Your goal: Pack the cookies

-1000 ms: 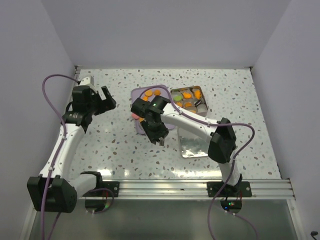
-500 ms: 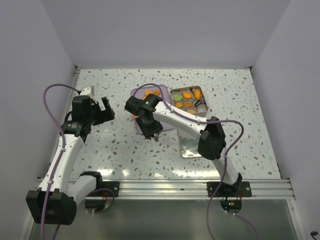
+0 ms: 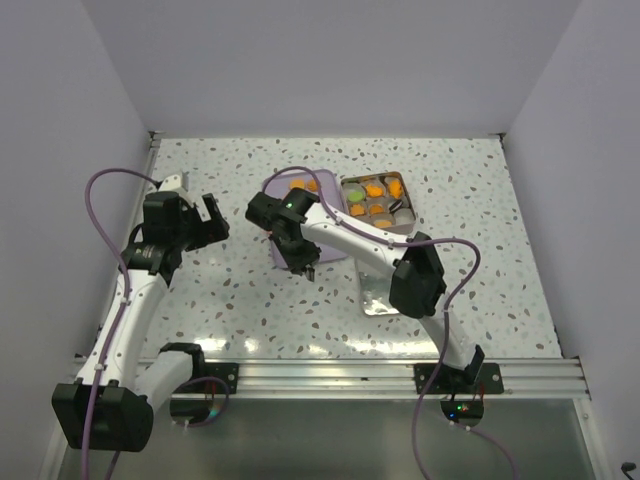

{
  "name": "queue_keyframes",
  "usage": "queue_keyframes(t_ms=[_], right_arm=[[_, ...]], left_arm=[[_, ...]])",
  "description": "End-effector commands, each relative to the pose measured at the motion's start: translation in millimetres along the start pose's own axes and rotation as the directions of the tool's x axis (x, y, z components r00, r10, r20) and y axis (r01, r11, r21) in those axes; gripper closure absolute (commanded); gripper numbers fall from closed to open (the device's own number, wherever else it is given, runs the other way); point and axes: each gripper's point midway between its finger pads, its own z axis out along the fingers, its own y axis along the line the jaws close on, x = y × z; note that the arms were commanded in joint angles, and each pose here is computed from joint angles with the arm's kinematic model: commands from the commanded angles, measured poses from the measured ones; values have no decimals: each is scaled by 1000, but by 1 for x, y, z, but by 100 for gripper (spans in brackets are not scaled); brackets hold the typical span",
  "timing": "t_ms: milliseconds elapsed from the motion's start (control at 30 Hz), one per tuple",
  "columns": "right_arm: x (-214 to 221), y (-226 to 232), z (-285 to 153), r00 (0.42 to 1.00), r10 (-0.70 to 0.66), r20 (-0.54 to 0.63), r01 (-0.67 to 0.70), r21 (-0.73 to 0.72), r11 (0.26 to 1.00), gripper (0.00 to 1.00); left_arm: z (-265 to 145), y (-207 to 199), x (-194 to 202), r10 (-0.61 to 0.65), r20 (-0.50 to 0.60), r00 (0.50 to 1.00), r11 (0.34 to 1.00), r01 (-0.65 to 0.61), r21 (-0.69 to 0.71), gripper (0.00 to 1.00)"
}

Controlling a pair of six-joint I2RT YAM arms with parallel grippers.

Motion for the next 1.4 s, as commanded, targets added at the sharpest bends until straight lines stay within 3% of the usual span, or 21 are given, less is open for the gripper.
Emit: queue_keyframes(t_ms=[0, 100, 300, 400, 600, 767, 1200, 1333, 1367], right_arm=[[14, -29, -35, 1000, 1, -12, 0, 74, 997, 82], [9, -50, -53, 999, 36, 22, -38, 103, 994, 82], [6, -142, -100, 972, 200, 126, -216, 128, 968, 82], [14, -198, -99, 952, 281, 117, -299, 185, 936, 82], [49, -249, -90, 925, 373, 74, -380, 232, 896, 80], [73, -259, -71, 911, 411, 31, -406, 239, 882, 80], [69, -259, -52, 897, 442, 7, -434, 202, 878, 80], [73, -255, -49, 894, 447, -5, -439, 186, 879, 74], [74, -254, -49, 894, 448, -6, -439, 187, 879, 69]], left_arm=[[-1, -4, -2, 11, 15, 1000, 1000, -11, 28, 0], [0, -5, -3, 14, 11, 1000, 999, -14, 29, 0], [3, -6, -2, 19, 0, 1000, 999, -19, 35, 0], [6, -8, 1, 21, -10, 1000, 999, -20, 51, 0], [7, -11, 4, 32, -30, 999, 997, -30, 68, 0], [6, -12, 4, 45, -42, 998, 996, -42, 74, 0], [4, -13, 12, 42, -61, 997, 996, -37, 85, 0], [5, -12, 13, 39, -63, 997, 996, -33, 85, 0], [6, -12, 13, 39, -63, 997, 996, -33, 85, 0]])
